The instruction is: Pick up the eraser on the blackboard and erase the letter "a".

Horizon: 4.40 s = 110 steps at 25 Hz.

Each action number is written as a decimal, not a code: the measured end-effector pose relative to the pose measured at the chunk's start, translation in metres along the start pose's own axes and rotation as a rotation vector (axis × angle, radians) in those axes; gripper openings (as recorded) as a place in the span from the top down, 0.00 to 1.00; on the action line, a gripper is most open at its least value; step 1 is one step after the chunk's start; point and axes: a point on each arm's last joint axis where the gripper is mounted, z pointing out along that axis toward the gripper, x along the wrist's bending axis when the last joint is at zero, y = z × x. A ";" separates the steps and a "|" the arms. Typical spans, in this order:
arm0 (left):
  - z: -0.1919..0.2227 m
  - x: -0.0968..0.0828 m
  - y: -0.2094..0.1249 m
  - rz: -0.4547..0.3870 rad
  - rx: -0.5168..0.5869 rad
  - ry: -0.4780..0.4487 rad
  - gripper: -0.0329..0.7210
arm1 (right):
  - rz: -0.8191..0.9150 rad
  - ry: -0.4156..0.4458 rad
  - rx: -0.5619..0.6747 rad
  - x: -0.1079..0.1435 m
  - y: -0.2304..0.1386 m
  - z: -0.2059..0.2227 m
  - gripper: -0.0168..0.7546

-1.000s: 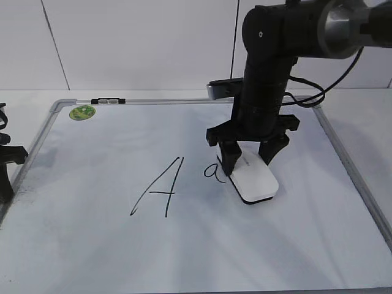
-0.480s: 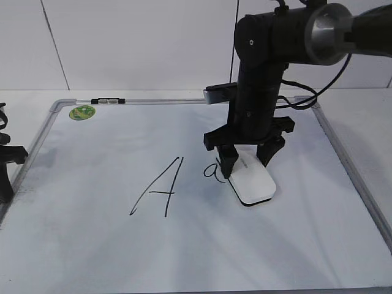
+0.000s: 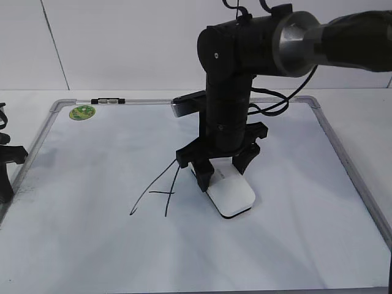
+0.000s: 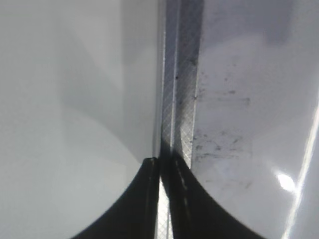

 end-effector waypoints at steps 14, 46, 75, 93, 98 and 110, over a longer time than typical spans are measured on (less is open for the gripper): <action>0.000 -0.001 0.000 -0.003 -0.003 -0.006 0.91 | 0.039 0.000 -0.001 -0.009 0.001 0.000 0.30; 0.000 -0.001 0.001 -0.004 -0.014 -0.006 0.91 | 0.196 -0.161 -0.327 -0.058 -0.031 -0.133 0.30; 0.000 -0.001 0.001 -0.005 -0.014 -0.008 0.91 | 0.516 -0.154 -0.167 -0.171 -0.094 -0.110 0.30; 0.000 -0.001 0.001 -0.008 -0.014 -0.013 0.91 | 0.479 -0.027 -0.007 -0.184 -0.076 -0.043 0.30; 0.000 -0.001 0.001 -0.008 -0.014 -0.013 0.91 | 0.478 -0.021 0.032 -0.185 -0.073 -0.028 0.30; 0.000 -0.001 0.001 -0.008 -0.014 -0.013 0.91 | 0.476 -0.015 0.070 -0.186 -0.070 -0.012 0.30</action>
